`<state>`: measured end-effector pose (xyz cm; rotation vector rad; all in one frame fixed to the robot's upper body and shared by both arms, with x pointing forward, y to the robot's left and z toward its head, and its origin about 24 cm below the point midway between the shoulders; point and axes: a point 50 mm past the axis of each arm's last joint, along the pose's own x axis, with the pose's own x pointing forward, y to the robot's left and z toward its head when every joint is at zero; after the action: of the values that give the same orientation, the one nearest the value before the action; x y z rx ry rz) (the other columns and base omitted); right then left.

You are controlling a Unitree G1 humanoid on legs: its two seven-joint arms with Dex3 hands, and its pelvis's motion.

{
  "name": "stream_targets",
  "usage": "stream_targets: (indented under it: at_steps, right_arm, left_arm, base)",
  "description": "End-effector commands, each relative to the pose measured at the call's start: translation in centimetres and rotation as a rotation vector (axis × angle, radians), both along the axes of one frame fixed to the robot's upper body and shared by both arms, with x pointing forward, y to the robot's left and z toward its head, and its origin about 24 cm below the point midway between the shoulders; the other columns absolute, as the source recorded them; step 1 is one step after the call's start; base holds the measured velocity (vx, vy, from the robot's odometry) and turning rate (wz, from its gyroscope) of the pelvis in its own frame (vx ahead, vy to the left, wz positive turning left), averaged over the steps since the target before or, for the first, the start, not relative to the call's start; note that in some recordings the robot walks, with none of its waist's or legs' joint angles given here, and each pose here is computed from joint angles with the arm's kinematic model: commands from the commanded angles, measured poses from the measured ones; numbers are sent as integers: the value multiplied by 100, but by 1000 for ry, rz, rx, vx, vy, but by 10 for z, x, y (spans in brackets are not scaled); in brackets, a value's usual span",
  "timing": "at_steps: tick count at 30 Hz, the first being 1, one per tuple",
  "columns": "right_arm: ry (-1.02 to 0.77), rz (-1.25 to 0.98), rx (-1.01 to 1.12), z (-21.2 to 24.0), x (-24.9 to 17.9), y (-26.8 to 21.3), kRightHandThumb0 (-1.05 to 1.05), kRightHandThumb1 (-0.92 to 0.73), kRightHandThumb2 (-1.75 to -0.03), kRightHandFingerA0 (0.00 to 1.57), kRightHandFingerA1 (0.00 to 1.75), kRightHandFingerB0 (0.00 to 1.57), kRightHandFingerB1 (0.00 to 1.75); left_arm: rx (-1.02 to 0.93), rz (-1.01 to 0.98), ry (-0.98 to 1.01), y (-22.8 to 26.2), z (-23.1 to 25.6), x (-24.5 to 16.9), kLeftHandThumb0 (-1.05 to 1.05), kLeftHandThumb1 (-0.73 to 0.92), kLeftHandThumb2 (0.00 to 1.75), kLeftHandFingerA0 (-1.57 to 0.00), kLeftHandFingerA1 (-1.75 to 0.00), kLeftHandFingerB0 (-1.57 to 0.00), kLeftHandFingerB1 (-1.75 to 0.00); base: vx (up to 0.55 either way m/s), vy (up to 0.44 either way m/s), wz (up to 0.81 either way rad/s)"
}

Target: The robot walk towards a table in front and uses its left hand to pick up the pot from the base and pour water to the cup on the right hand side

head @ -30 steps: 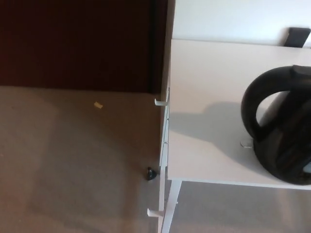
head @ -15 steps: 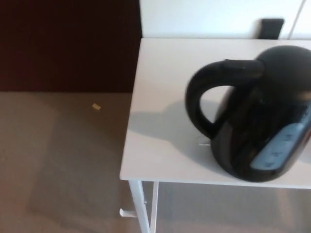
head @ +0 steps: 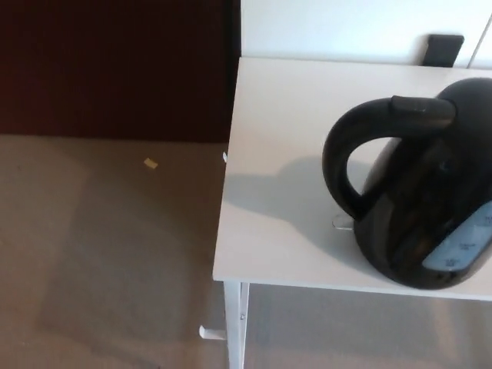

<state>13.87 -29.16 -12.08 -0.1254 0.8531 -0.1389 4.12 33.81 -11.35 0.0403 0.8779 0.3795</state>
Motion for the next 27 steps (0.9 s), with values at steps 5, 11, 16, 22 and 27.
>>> stream_targets:
  at_steps: [5, 11, 16, 22, 27]
  right_arm:
    - [5, -2, -21, 1, 1, -3, -56, -42, -61, 87, 68, 48, 60]
    - [20, 2, -22, -1, -8, -4, -59, -42, -60, 85, 68, 45, 58]
    - [48, -6, -17, -5, -20, -5, -60, -40, -62, 84, 72, 48, 62]
    - [48, -13, -8, -6, -24, -3, -58, -41, -60, 83, 70, 48, 59]
    - [41, -6, -10, -6, -20, -1, -55, -42, -59, 81, 68, 44, 58]
  left_arm:
    - [23, 11, -14, 5, 3, 3, -52, 37, 77, -51, -53, -36, -49]
    - [17, -6, -4, 5, 3, -4, -47, 50, 56, -55, -38, -42, -37]
    - [25, -27, 27, 3, 2, -17, -45, 51, 56, -54, -37, -43, -37]
    - [20, -14, 31, 3, 2, -18, -45, 51, 57, -55, -38, -40, -37]
    - [38, -12, 30, 5, 3, -15, -54, 39, 78, -51, -53, -37, -49]
  base:
    - [17, -177, 3]
    - [-39, -287, -3]
    - [-30, -166, -2]
    - [-21, 51, -3]
    - [111, 177, 11]
